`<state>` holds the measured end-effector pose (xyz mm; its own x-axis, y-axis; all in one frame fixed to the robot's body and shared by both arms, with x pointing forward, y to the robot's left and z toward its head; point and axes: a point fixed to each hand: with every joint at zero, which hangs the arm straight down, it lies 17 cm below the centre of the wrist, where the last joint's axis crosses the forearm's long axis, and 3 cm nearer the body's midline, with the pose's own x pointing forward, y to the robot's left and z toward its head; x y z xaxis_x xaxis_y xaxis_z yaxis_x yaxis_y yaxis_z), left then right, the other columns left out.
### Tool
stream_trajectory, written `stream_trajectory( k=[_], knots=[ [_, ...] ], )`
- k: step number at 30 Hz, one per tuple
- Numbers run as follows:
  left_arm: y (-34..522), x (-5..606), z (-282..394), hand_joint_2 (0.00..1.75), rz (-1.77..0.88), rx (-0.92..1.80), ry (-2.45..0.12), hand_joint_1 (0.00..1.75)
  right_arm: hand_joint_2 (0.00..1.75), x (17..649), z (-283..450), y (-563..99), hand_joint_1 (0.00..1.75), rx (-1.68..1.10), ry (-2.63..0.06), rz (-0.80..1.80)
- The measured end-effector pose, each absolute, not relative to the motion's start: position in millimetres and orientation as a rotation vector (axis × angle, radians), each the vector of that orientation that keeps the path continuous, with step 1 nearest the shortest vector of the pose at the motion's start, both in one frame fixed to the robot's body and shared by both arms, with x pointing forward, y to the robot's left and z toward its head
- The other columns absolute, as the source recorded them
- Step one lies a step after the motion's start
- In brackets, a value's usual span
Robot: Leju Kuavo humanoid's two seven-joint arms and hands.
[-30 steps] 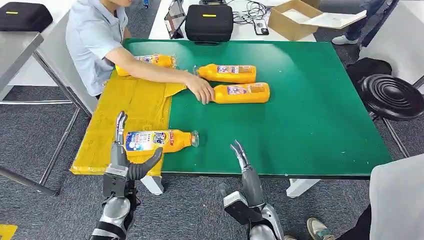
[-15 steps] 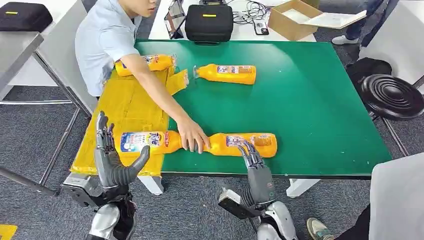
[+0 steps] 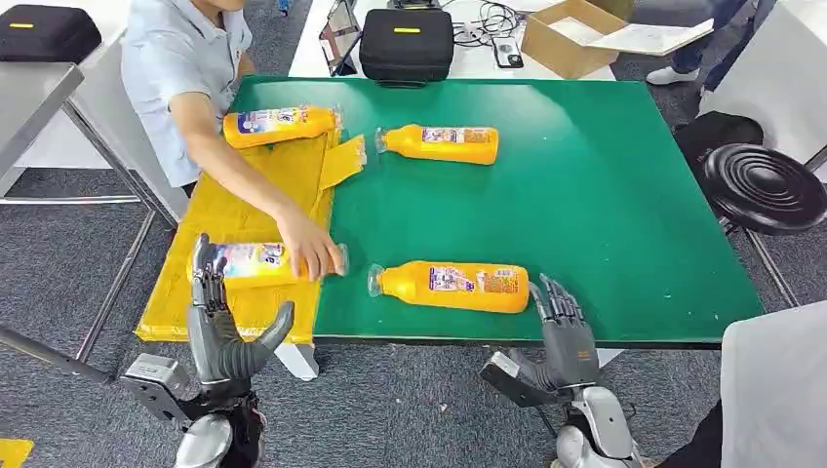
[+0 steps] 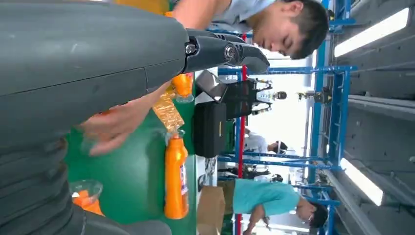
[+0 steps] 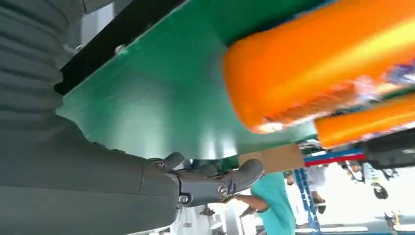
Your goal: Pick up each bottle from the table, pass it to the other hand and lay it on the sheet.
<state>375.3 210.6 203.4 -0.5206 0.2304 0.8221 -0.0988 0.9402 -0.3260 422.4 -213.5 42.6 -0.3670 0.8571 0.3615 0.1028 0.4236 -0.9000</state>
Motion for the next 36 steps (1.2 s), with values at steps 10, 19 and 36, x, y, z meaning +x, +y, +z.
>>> stream_trajectory(
  k=[10, 19, 36],
  knots=[
    [207, 374, 206, 1.75, 0.443, -0.137, -2.065, 0.00, 1.75, 448, 38, -250, 0.00, -0.907, -1.687, 1.102],
    [188, 373, 220, 1.75, 0.429, -0.187, -2.098, 0.00, 1.75, 480, 68, -212, 0.00, -0.894, -1.771, 1.167],
    [173, 372, 230, 1.75, 0.416, -0.235, -2.113, 0.00, 1.75, 476, 94, -140, 0.00, -0.683, -1.882, 1.151]
  ],
)
